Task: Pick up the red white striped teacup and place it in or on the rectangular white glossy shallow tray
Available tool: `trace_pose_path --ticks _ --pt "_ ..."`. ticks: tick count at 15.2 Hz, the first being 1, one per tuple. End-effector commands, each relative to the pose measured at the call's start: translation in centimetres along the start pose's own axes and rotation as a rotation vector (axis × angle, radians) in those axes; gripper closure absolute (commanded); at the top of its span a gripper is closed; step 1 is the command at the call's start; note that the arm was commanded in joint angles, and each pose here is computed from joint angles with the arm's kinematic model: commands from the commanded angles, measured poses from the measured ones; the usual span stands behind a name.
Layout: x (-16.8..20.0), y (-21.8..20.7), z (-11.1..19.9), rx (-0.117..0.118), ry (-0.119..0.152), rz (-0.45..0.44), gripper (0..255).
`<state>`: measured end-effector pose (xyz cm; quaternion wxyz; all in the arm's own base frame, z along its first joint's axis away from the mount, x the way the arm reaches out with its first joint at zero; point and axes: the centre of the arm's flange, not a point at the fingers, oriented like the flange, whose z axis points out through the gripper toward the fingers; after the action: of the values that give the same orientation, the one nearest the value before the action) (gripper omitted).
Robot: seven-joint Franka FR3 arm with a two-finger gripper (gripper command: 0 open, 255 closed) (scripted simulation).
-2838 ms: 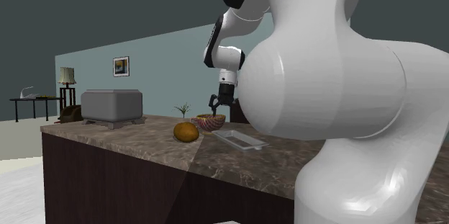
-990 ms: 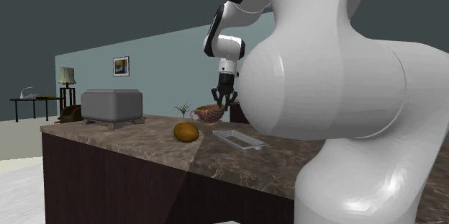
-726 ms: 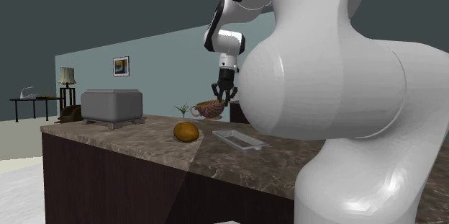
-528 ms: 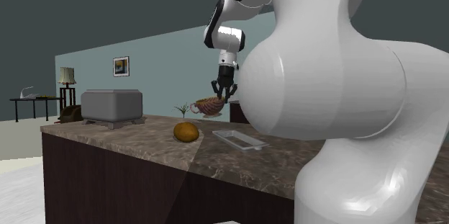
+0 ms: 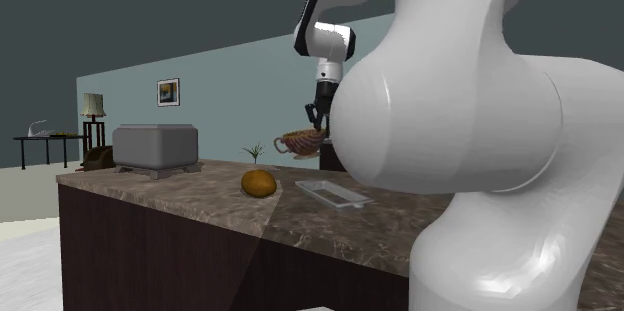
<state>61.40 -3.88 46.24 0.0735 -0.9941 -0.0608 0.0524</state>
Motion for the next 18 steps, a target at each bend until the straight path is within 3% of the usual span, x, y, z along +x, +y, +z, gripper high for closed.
trace_pose_path --ticks 1,9,18 --pt "-2.4 0.6 -0.1 0.0 0.001 -0.001 255" --pt "-13.5 4.0 -1.2 0.0 0.001 -0.001 255" --pt "-13.1 4.7 3.5 0.0 0.001 -0.001 255"
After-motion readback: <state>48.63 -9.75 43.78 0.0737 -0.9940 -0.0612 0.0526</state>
